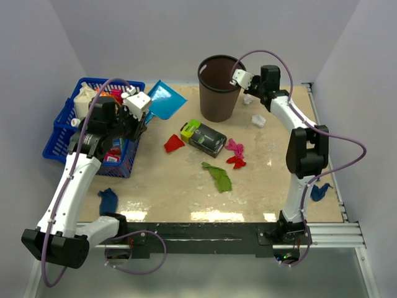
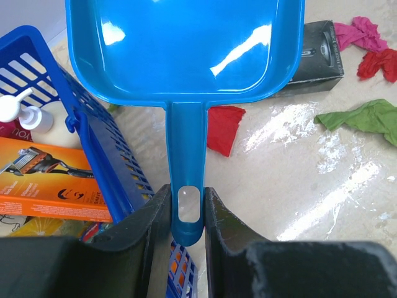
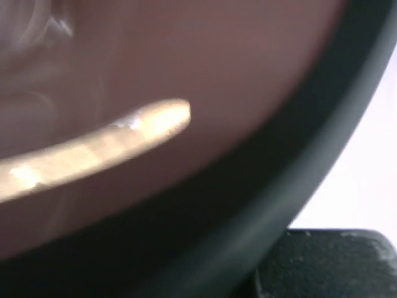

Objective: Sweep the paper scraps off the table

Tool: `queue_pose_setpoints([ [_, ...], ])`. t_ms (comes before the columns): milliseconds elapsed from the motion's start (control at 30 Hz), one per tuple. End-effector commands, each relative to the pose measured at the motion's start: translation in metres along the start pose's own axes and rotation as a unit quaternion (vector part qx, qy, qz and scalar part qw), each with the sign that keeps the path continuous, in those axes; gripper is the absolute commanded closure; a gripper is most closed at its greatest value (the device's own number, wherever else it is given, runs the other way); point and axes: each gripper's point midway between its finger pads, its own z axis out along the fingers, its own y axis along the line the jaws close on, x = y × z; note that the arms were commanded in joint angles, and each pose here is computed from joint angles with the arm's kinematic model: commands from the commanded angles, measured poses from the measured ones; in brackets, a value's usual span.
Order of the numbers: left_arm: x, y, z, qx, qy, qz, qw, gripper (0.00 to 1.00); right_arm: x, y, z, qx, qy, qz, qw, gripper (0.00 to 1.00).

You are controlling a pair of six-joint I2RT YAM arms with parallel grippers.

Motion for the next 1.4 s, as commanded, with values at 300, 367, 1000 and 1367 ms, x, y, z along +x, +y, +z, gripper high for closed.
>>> queue_pose_setpoints([
  [300,-0.013,-0.003,0.000,0.015,-0.032,-0.010,0.999,1.00,-0.061,-0.036,-0.076,0.010,-0.124,-0.018,0.992,1.00],
  [367,-0.013,-0.002,-0.002,0.012,-0.034,-0.010,0.999,1.00,-0.049,-0.032,-0.075,0.006,-0.107,-0.017,0.994,1.00],
  [1000,-0.001,0.000,0.000,0.007,-0.019,-0.011,1.000,1.00,0.022,0.013,-0.022,-0.051,-0.070,-0.249,0.965,1.00],
  [1367,-0.006,0.013,-0.001,-0.007,-0.011,-0.005,1.000,1.00,0.035,0.039,0.028,-0.090,-0.067,-0.276,0.955,1.00],
])
